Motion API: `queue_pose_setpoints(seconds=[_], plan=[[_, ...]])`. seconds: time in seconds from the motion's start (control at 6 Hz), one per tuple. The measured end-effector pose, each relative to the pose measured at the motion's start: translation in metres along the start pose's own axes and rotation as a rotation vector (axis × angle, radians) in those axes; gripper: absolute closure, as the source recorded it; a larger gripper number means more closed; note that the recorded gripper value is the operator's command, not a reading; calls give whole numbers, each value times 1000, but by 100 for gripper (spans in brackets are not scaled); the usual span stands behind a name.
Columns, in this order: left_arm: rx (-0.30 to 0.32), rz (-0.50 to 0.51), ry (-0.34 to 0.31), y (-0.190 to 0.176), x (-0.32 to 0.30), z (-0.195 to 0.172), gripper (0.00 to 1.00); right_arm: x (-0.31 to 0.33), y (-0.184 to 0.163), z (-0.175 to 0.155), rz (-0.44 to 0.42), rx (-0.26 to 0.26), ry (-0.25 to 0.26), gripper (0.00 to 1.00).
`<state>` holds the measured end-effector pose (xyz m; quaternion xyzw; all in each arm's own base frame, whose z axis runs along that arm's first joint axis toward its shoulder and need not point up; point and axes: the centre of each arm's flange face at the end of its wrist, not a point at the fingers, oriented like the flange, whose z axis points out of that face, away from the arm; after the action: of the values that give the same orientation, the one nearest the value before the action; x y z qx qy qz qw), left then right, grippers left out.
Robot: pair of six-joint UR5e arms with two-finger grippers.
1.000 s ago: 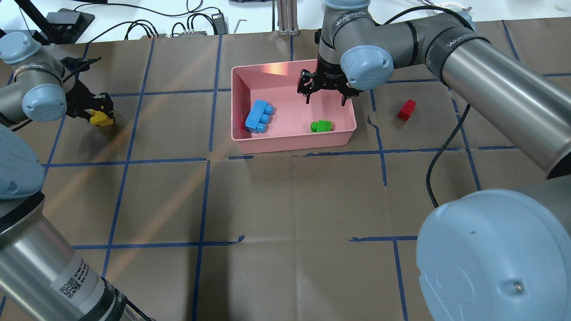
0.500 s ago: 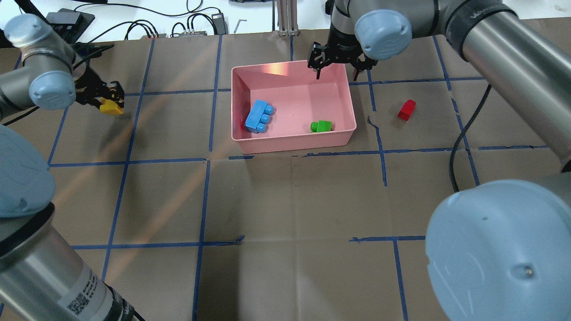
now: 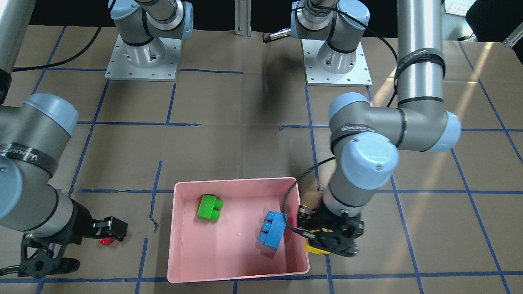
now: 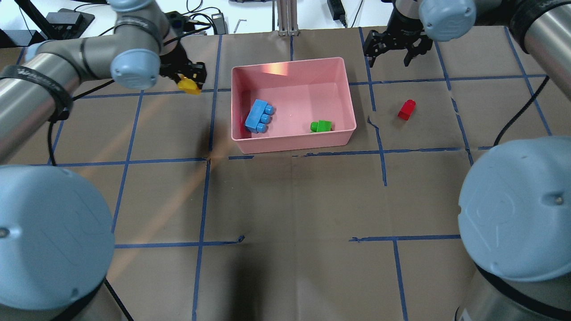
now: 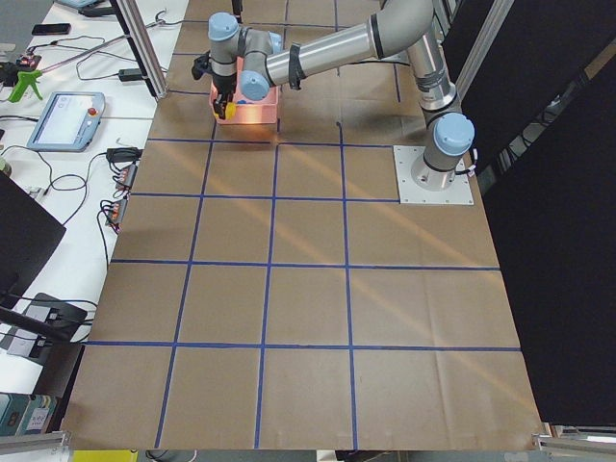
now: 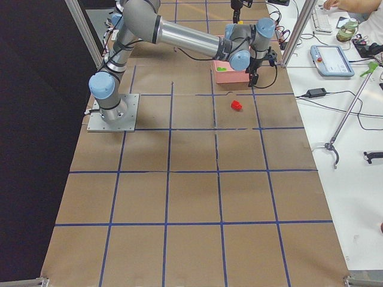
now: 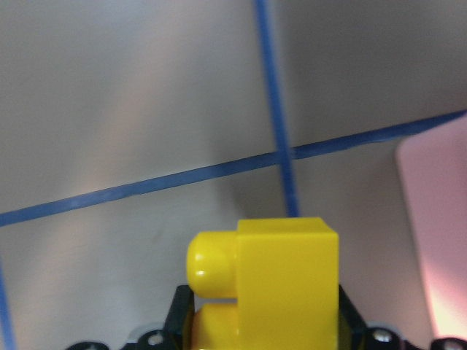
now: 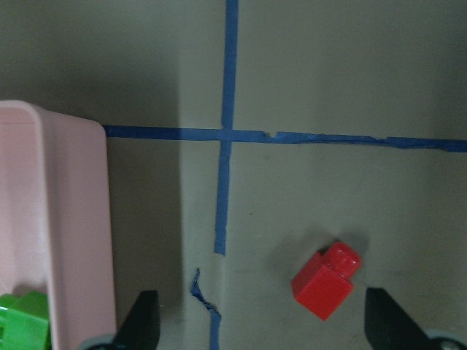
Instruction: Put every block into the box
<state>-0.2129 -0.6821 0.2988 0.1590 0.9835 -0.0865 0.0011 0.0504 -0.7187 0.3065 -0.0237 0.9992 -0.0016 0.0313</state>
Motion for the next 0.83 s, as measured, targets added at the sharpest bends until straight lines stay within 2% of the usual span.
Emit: queue_pose_setpoints(seconds=[0.17, 0.33, 0.5, 0.83], plan=[[-4, 52, 15, 0, 62, 3, 87, 30, 10, 17, 34, -19, -5, 1], [-25, 91, 31, 3, 105, 20, 55, 41, 17, 31, 80, -8, -2, 1], [-45, 123, 40, 7, 132, 35, 1, 43, 20, 40, 122, 1, -2, 1], [-51, 135, 42, 8, 143, 38, 1, 43, 23, 60, 161, -21, -17, 1]])
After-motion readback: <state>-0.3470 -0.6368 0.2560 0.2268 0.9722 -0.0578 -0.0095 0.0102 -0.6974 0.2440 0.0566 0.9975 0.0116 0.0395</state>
